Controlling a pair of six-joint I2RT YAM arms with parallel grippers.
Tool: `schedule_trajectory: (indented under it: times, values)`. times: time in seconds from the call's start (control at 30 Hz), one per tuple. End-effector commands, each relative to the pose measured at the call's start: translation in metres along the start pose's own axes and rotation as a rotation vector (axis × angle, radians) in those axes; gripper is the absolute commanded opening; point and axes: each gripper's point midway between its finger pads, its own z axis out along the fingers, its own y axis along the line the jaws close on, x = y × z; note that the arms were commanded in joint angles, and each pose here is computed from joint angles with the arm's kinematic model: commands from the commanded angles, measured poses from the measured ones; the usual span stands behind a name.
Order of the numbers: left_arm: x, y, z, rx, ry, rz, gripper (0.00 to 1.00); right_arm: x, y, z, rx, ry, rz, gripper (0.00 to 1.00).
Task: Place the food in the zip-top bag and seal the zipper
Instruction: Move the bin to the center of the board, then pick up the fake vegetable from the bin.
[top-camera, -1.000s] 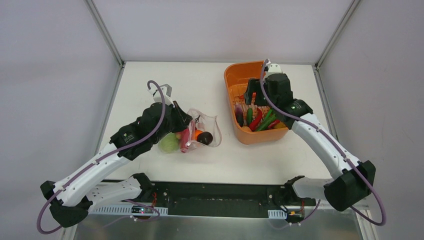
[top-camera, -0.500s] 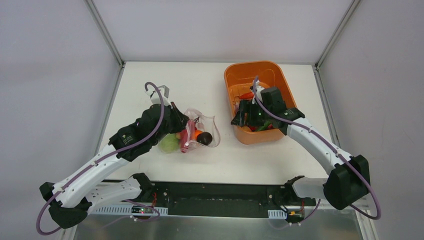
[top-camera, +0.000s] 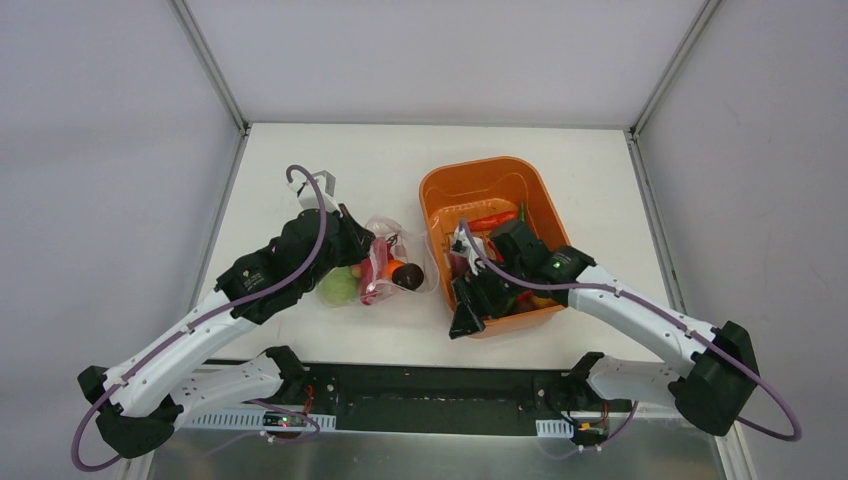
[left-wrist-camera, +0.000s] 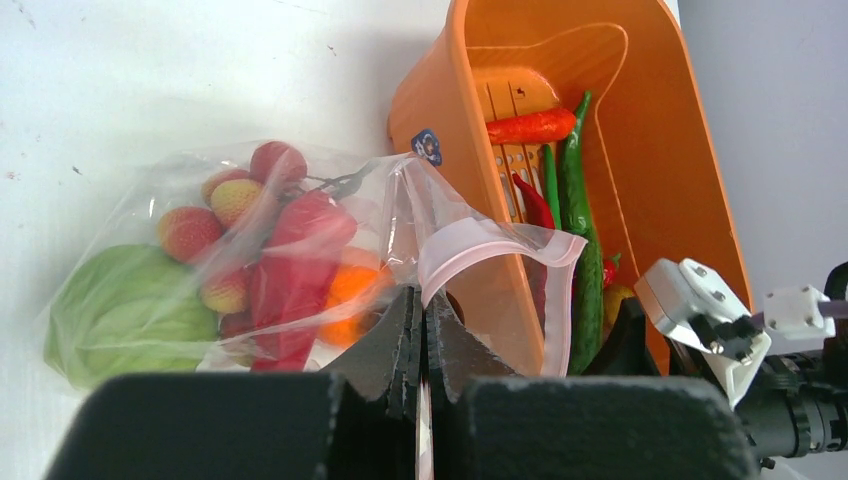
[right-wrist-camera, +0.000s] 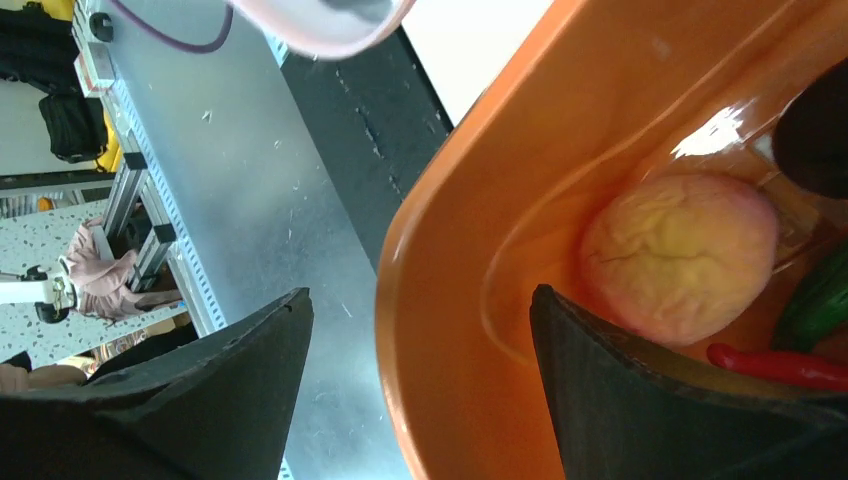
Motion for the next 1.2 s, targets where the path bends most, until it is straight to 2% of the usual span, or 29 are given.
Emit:
schedule_trajectory:
  times: [0.0,0.2,0.3,0.37,0.5,0.63,0.87,0.97,1.1,1.17]
  values:
    - [-0.012,0.004,-0.003,-0.019,-0.037,0.007,0.00,0.001,0.017,-0.014,-0.028,-0.029,-0.073,0.83]
    - [-0.018,0.011,-0.011,-0.032,-0.067,0.007,0.00,-0.064,-0.013,-0.050,0.286,-0.374,-0.118,0.90]
    - [-0.019,0.017,-0.011,-0.056,-0.082,0.018,0.00,-0.096,-0.043,-0.077,0.500,-0.557,-0.040,0.92]
    - [-0.021,0.022,-0.011,-0.075,-0.092,0.031,0.00,-0.106,-0.068,-0.089,0.639,-0.613,0.022,0.91]
    - [-0.026,0.032,-0.013,-0.119,-0.119,0.062,0.00,-0.099,-0.120,-0.096,0.778,-0.524,0.242,0.88]
    - [-0.028,0.045,-0.013,-0.174,-0.148,0.085,0.00,-0.077,-0.158,-0.090,0.816,-0.339,0.463,0.87]
    - [-0.019,0.061,-0.009,-0.224,-0.154,0.105,0.00,-0.044,-0.206,-0.083,1.043,-0.109,0.606,0.89]
    - [-0.018,0.062,-0.008,-0.228,-0.153,0.114,0.00,-0.038,-0.199,-0.062,0.936,0.002,0.594,0.88]
    - [-0.017,0.067,-0.006,-0.255,-0.148,0.121,0.00,-0.058,-0.161,-0.034,0.645,-0.044,0.509,0.88]
    - [-0.012,0.068,-0.004,-0.259,-0.136,0.082,0.00,-0.068,-0.151,-0.028,0.562,-0.085,0.462,0.89]
